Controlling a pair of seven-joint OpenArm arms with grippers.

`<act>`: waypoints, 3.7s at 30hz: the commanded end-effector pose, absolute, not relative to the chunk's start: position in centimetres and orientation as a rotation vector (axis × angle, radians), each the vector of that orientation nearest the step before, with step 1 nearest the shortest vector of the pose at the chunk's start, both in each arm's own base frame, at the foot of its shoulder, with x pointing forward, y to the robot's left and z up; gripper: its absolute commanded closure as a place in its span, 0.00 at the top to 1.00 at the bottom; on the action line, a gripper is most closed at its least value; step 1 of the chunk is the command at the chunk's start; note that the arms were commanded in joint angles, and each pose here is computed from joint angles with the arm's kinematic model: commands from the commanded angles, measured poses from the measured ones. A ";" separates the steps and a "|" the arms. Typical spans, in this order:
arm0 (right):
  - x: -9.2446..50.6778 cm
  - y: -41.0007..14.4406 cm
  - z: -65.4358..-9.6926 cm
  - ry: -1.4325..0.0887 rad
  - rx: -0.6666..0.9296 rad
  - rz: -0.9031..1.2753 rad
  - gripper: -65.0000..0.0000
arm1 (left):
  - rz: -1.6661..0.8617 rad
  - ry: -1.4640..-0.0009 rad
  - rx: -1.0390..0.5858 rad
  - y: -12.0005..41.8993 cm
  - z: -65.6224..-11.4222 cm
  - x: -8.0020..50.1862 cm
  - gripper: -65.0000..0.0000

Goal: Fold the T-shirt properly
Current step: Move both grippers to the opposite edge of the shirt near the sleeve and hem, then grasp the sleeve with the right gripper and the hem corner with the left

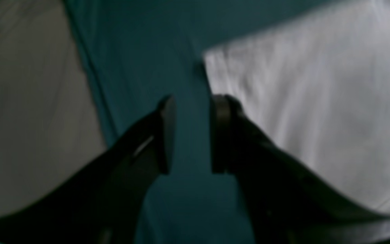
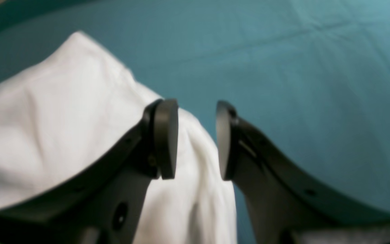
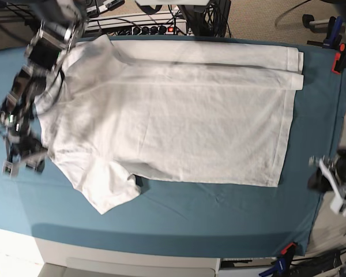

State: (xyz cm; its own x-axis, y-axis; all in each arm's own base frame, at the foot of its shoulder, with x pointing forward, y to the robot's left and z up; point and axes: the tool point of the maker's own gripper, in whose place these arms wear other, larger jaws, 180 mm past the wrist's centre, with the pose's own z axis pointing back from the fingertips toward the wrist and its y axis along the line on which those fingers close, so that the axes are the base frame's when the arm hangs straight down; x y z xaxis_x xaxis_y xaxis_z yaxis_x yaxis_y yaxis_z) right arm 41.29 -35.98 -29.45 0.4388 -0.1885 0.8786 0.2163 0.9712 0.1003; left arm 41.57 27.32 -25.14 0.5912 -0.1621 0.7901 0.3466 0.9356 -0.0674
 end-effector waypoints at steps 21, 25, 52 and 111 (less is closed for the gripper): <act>54.2 -26.0 -28.3 -0.968 -0.177 0.110 0.30 | 0.175 -0.661 -0.577 26.5 -32.5 48.0 0.28; 54.4 -24.8 -28.4 -0.973 -0.166 0.109 0.30 | 0.165 -0.636 -0.568 25.4 -33.2 48.1 0.28; 54.5 -25.2 -28.4 -1.008 -0.203 0.136 0.30 | 0.191 -0.623 -0.697 23.2 -35.7 45.9 0.28; 47.3 -34.2 -35.0 -0.857 0.155 -0.299 0.50 | 0.126 -0.697 -0.777 20.3 -33.4 47.7 0.00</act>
